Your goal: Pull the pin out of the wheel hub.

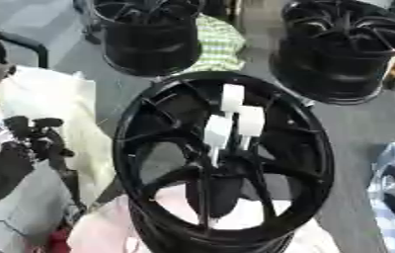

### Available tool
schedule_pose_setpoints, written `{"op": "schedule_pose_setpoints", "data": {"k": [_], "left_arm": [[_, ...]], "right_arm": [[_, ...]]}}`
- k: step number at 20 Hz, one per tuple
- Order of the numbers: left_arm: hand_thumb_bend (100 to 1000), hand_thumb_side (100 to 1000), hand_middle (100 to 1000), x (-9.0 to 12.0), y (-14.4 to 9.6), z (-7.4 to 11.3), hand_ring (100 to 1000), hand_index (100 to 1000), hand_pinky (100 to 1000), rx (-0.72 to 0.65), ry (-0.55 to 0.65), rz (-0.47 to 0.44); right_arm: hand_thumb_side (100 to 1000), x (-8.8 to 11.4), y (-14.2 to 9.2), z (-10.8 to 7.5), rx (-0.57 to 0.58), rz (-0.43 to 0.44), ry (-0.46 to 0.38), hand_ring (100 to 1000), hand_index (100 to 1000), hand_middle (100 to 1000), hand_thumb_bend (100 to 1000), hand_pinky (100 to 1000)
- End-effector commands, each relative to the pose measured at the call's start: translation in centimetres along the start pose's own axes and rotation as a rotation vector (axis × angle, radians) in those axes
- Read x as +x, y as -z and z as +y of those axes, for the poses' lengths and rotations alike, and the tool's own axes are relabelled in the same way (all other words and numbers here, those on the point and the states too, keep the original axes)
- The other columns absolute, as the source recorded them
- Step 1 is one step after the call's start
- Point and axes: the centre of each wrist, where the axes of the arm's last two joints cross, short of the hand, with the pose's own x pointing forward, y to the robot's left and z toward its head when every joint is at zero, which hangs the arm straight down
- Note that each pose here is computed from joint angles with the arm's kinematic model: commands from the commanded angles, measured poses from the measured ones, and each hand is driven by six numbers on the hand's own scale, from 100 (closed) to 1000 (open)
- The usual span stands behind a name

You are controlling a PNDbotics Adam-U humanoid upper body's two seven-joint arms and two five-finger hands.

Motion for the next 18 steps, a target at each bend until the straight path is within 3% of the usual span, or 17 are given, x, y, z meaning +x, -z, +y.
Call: {"op": "schedule_pose_setpoints", "data": {"k": [1,4,10,15,18], "left_arm": [[100,918,537,1.2,0.0,0.3,408,826,725,-0.010,0.036,-0.003],[100,918,537,1.3,0.1,0.4,405,826,725,-0.014,0.039,-0.002],[100,917,537,1.4,0.2,0.4,398,826,725,-0.020,0.044,0.002],[100,918,537,1.5,0.3,0.3,392,826,725,-0.029,0.046,0.007],[100,918,537,1.5,0.4,0.2,387,826,725,-0.034,0.049,0.012]], "right_arm": [[192,2.4,1.9,-3.5,0.046,-0.169,-0.098,672,807,733,207,729],[212,3.3,3.3,-5.5,0.174,-0.290,-0.148,680,815,741,225,736],[259,6.8,6.7,-8.1,0.479,-0.442,-0.191,736,861,788,401,761],[272,11.7,9.6,-8.4,0.783,-0.517,-0.235,800,894,847,490,794],[295,14.3,10.6,-7.7,0.938,-0.514,-0.256,840,917,881,548,811]]}}
